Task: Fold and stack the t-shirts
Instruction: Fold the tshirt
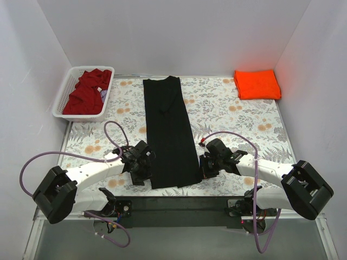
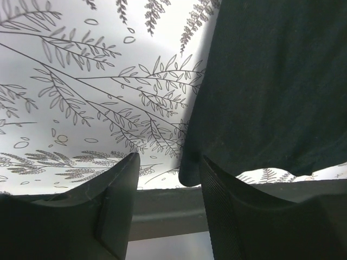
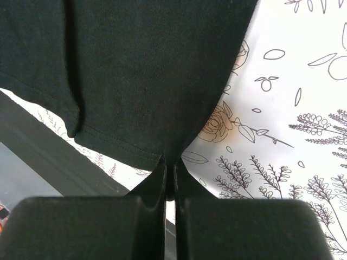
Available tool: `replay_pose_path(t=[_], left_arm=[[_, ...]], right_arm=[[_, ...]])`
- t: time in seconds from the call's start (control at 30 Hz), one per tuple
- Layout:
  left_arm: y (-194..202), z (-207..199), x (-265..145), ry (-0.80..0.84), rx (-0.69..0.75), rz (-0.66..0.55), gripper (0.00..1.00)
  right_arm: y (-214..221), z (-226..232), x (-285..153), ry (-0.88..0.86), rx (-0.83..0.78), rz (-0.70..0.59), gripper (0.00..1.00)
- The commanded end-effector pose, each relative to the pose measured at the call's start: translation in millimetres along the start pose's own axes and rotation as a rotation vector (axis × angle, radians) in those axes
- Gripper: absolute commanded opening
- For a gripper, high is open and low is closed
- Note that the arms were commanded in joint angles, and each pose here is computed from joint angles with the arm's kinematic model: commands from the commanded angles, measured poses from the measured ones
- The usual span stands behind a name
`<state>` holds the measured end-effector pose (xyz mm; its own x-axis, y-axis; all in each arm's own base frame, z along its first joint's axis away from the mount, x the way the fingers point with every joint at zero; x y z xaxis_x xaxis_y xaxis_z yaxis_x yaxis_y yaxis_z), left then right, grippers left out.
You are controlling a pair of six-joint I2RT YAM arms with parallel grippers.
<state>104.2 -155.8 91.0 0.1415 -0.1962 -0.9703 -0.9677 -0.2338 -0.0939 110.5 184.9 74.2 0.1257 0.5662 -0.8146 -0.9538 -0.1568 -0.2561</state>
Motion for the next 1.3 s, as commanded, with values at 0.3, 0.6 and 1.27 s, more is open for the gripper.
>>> replay_pose_path(t=[0.3,0.6,1.27], left_arm=[[16,-11,10,0.01,0.045,0.086,0.33],[23,-9,19,-0.012,0.051,0.093,0.08],[63,-37,-53,0.178,0.052,0.059,0.0]], right_arm=[[31,-34,5,0.166,0.004,0.109,0.01],[31,-32,5,0.149,-0.008,0.126,0.01],[35,41,-58,0.117,-0.21,0.194,0.01]])
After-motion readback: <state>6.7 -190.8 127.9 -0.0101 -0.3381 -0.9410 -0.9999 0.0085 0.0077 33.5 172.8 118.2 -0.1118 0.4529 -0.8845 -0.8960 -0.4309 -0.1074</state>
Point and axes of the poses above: each gripper's point midway between its finger pads, its own x axis out along the fingers, its own z axis along the line the jaws close on, y = z × x, the point moved 7 cm from there along -x, back along the fingers, and after that the axes turned 3 degrees about x, right-handed, at the moved point
